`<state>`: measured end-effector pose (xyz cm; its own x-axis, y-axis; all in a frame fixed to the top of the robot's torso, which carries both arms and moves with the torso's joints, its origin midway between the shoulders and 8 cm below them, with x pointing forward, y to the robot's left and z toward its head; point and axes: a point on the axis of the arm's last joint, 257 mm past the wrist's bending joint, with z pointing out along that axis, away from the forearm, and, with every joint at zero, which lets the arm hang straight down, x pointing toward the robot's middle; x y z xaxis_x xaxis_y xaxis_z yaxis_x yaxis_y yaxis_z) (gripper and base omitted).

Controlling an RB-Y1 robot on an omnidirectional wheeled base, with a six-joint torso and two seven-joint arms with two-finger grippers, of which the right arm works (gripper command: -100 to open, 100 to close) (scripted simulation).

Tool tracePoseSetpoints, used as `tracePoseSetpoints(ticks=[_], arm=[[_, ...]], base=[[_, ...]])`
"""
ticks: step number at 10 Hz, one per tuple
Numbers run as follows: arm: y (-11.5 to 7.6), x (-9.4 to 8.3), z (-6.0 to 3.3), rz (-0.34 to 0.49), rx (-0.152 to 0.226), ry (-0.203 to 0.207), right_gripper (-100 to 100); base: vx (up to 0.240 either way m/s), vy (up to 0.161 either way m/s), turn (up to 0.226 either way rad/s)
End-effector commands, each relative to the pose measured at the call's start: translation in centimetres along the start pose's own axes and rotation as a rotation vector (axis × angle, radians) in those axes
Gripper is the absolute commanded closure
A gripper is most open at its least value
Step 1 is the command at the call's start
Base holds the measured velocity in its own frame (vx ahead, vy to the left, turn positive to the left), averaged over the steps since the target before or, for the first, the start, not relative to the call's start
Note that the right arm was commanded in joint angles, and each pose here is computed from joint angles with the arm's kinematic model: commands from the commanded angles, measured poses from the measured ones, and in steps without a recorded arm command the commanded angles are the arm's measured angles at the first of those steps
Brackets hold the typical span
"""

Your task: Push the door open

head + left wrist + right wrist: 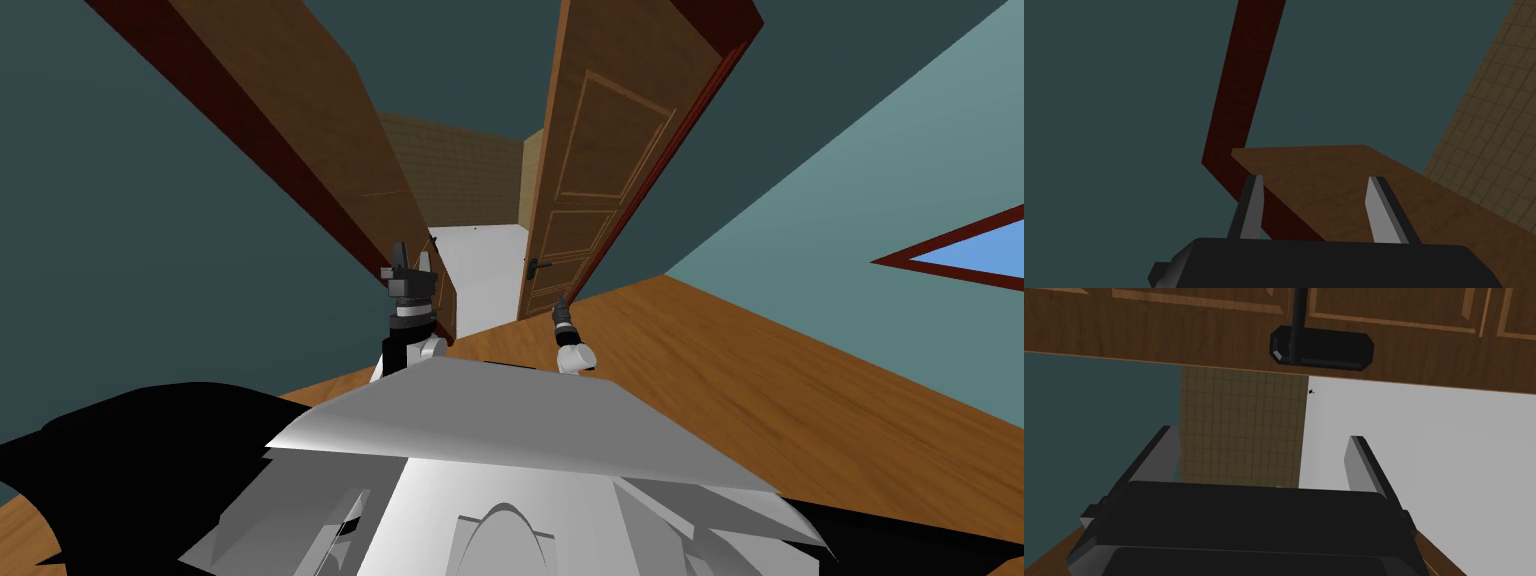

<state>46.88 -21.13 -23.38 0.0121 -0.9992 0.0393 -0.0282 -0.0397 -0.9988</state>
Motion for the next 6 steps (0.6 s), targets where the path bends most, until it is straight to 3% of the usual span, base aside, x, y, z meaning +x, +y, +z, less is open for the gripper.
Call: tracePoseSetpoints(ticks=[1, 4, 5, 6], arm=[[0.1, -0.4, 0.15, 0.055, -0.006, -0.013, -100], [1.0, -1.8, 0.29, 0.221, -0.027, -0.049, -100], [1.0, -1.8, 0.29, 0.234, -0.028, -0.049, -100], [1.4, -2.5, 0.34, 0.313, -0.039, -0.066, -100]], base=[[0.033, -0.034, 0.029], [0.039, -0.045, 0.039], [0.033, -0.050, 0.028], [0.039, -0.054, 0.039]])
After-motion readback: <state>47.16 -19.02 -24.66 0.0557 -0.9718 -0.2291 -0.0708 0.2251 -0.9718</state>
